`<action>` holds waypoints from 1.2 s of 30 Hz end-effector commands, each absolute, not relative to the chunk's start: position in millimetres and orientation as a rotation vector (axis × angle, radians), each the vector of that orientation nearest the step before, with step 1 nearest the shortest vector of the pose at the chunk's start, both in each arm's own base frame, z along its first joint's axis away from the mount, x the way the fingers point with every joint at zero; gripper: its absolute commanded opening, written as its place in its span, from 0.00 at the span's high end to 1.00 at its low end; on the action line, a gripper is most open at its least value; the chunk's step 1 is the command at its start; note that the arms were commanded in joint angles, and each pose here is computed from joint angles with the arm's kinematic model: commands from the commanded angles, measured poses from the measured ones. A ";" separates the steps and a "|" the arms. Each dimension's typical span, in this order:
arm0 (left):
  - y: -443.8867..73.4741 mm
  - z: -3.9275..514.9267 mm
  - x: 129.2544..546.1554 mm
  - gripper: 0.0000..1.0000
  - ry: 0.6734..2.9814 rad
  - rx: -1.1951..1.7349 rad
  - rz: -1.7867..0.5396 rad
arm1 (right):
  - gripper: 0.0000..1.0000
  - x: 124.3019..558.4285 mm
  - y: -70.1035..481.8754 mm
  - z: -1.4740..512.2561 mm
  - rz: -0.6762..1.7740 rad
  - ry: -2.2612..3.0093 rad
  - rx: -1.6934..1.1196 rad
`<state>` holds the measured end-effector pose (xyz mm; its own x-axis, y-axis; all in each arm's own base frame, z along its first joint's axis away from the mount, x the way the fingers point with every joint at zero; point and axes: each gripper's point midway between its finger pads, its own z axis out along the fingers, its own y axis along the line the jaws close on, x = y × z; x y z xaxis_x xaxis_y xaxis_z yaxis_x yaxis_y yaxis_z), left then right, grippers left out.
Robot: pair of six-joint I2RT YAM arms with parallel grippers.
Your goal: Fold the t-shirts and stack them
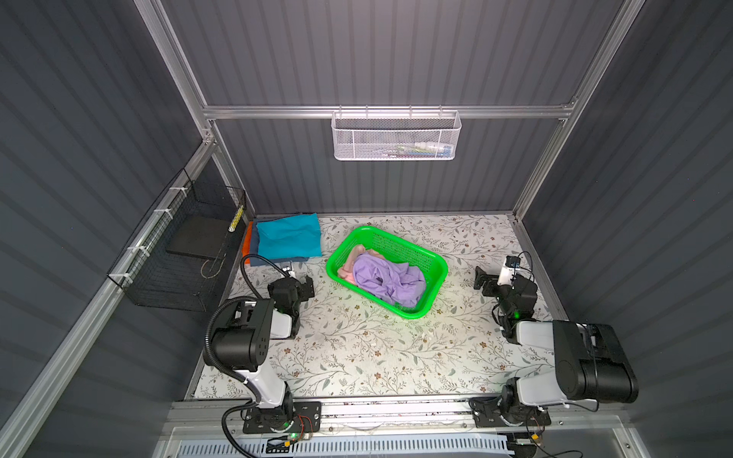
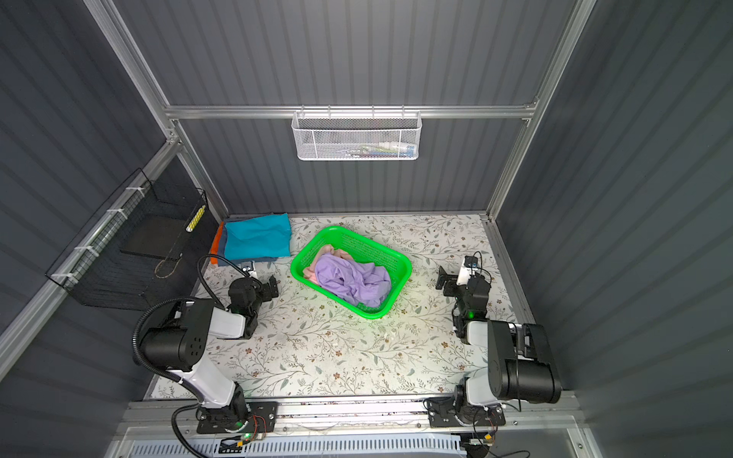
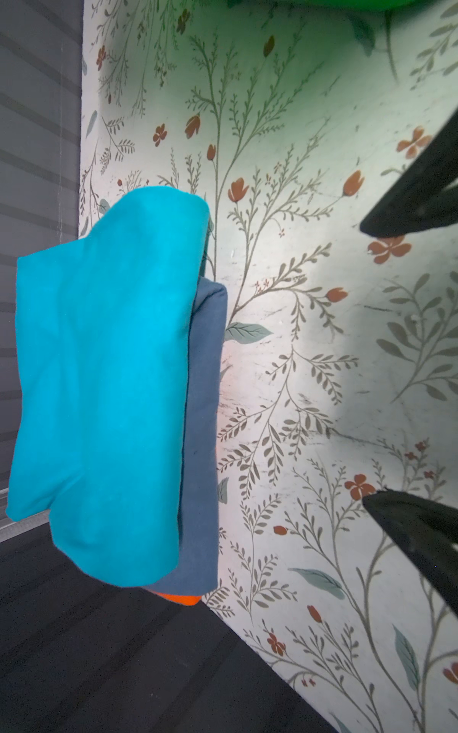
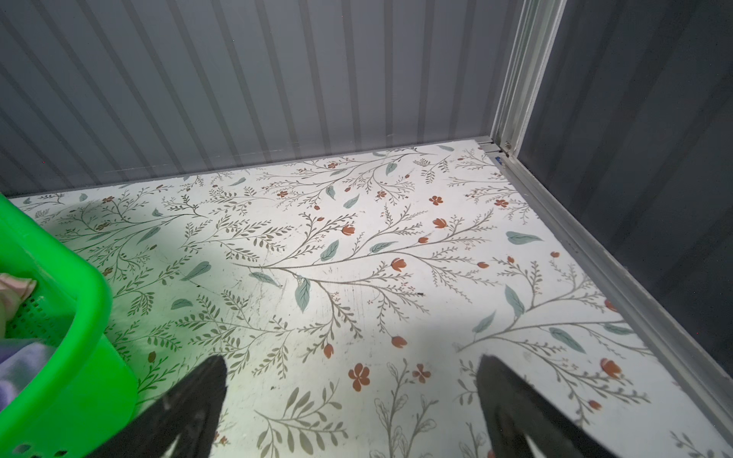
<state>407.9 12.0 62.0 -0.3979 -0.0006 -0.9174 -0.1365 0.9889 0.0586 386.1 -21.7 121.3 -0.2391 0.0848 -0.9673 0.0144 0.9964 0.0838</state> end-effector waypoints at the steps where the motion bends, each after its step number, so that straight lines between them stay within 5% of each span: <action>1: 11.6 66.2 414.1 0.00 1.959 -0.106 0.153 | 0.01 387.0 -19.1 120.1 0.074 1.815 0.067; 16: 14.3 83.7 413.4 0.00 1.948 -0.119 0.184 | 0.01 376.7 -25.8 139.9 0.008 1.768 0.109; 23: 60.9 153.9 408.3 0.00 1.938 -0.526 0.349 | 0.01 352.6 -44.3 190.6 -0.125 1.795 0.351; 29: 57.1 188.0 403.9 0.00 2.042 -0.739 0.253 | 0.01 341.4 5.0 222.7 -0.131 1.799 0.242; 36: 16.2 218.0 412.2 0.02 2.082 -0.639 -0.053 | 0.01 346.1 93.2 194.7 -0.012 2.076 -0.061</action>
<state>422.9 25.8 202.4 -0.4285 -0.3749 -0.8221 -0.4422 0.8805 -0.1711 361.0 64.5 229.9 -0.3271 0.0508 -0.9436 0.0691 0.9972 0.0297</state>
